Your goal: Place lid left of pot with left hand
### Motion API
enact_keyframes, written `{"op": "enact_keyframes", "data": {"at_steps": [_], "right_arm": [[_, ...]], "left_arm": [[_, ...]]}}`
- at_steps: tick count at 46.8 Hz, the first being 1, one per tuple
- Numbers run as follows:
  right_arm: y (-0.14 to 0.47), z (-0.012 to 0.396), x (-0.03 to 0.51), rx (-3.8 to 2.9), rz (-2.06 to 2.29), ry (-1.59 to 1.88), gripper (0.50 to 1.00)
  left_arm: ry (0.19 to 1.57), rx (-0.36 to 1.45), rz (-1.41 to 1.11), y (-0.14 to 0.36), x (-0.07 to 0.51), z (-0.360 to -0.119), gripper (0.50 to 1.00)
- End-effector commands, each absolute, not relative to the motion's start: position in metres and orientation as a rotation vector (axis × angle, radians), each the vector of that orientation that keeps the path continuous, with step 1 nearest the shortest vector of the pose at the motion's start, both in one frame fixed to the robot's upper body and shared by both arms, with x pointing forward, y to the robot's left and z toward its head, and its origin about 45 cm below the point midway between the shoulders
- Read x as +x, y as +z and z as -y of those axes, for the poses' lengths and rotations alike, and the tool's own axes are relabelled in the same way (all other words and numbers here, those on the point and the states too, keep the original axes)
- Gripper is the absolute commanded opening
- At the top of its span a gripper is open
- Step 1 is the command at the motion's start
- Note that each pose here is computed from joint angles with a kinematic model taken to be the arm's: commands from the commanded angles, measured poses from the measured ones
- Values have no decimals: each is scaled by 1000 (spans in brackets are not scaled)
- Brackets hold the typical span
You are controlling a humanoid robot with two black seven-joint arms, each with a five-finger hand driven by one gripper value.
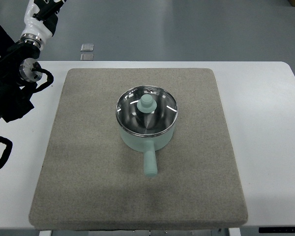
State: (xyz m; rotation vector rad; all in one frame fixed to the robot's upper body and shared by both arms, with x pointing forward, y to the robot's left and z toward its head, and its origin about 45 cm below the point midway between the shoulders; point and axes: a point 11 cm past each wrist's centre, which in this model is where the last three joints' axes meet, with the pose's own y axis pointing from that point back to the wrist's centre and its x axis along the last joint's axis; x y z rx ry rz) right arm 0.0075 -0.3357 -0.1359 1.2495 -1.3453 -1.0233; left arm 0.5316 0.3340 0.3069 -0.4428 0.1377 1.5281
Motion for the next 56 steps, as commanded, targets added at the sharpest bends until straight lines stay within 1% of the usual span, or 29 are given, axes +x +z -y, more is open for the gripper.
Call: {"op": "enact_keyframes", "data": {"at_steps": [1,8,12,28,35,43,50,56], "right_arm": [[-136,336,7,1250,1345,-1023,924],[-136,336,7,1250,1345,-1023,924],[-136,336,7,1250,1345,-1023,924],[-136,336,7,1250,1345,-1023,924],[-136,336,7,1250,1345,-1023,924],[-136,336,7,1250,1345,-1023,924],[-136,336,7,1250,1345,-1023,924],[-136,336,7,1250,1345,-1023,924]], "left_arm": [[1519,-443,-139,307,532,-332,994],[1491,-441,-135,312,533,-325,994],[1463,-378,-100,312,534,-318,994],[1313,-182,91,351,545,-280,994],[1204,-81,161,361,545,-254,994],[1115,17,230,371,542,-241,994],[945,229,357,375,538,-224,994],[809,339,410,385,532,-220,994]]}}
